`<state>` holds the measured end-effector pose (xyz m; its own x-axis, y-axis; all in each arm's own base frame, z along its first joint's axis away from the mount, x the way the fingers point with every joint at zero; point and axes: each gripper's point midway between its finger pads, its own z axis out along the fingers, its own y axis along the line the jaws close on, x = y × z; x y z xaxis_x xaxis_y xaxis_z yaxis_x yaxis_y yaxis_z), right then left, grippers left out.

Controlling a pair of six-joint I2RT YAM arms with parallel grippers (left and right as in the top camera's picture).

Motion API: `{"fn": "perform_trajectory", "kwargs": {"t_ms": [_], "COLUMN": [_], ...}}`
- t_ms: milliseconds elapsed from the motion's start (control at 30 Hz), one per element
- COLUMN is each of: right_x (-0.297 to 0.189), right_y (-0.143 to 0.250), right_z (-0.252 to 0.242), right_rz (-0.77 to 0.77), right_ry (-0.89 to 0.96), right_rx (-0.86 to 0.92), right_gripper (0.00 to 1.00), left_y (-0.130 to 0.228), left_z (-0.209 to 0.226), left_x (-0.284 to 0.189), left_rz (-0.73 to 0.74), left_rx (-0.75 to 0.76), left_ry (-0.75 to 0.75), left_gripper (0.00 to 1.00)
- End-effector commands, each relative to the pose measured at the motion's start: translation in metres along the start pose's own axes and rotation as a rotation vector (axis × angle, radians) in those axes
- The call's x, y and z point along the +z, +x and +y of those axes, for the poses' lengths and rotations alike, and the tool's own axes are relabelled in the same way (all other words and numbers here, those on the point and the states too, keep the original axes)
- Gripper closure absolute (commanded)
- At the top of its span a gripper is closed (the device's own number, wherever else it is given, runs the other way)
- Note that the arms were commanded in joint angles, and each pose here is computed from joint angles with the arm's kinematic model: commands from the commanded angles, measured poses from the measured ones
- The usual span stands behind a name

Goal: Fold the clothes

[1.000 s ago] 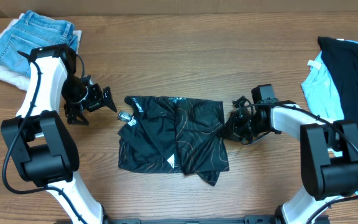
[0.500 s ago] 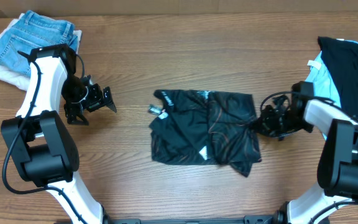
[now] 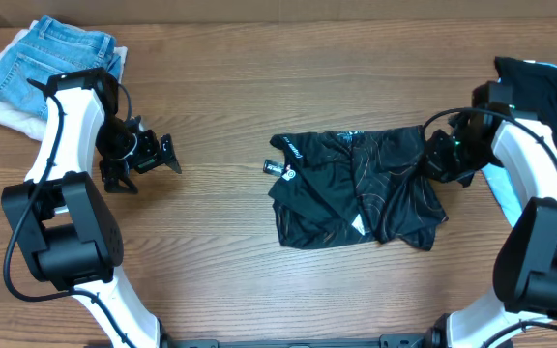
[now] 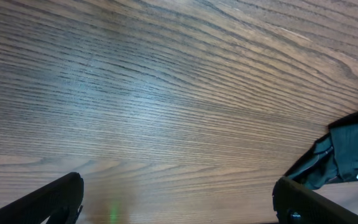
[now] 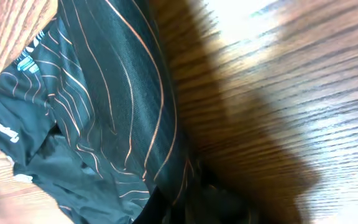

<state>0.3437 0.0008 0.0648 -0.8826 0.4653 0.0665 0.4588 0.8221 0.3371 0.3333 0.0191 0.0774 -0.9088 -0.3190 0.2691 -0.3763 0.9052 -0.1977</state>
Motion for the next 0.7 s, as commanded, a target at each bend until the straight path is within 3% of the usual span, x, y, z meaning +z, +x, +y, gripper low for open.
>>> {"fn": "perform_trajectory", "kwargs": {"t_ms": [0,267,333,367,400,433,500,667], "right_x": [-0.011,-0.011,-0.011,-0.011,-0.011,-0.011,-0.012,-0.022], "right_y": [-0.007,-0.016,-0.019,-0.021,-0.023,-0.023,-0.025,-0.028], "right_z": [-0.001,-0.023,-0.028,-0.029,-0.03,-0.03,-0.029,-0.024], "right_rz": [-0.054,-0.106,-0.126,-0.136,-0.145,-0.148,-0.155,-0.165], "right_ry": [0.037,0.156,0.181,0.187,0.191,0.189,0.187,0.183], "right_rx": [-0.023,-0.005,0.034,0.045,0.054,0.06,0.072,0.106], "right_gripper": [0.96,0.95,0.75,0.59,0.37,0.24,0.15,0.11], "left_y": [-0.003,-0.003,-0.004,-0.004,-0.004,-0.004,-0.002,-0.001], "left_z": [-0.001,-0.002,-0.002,-0.002,-0.003,-0.004,-0.012,-0.037], "left_x": [0.0,0.0,0.0,0.001,0.001,0.001,0.001,0.001], "left_rz": [-0.004,-0.006,-0.007,-0.008,-0.008,-0.006,0.0,0.0], "left_rx": [0.024,0.025,0.025,0.025,0.025,0.026,0.033,0.088], "left_ry": [-0.01,-0.01,-0.009,-0.008,-0.003,0.006,0.041,0.138], "left_gripper": [0.0,0.0,0.0,0.0,0.0,0.0,0.0,0.0]}}
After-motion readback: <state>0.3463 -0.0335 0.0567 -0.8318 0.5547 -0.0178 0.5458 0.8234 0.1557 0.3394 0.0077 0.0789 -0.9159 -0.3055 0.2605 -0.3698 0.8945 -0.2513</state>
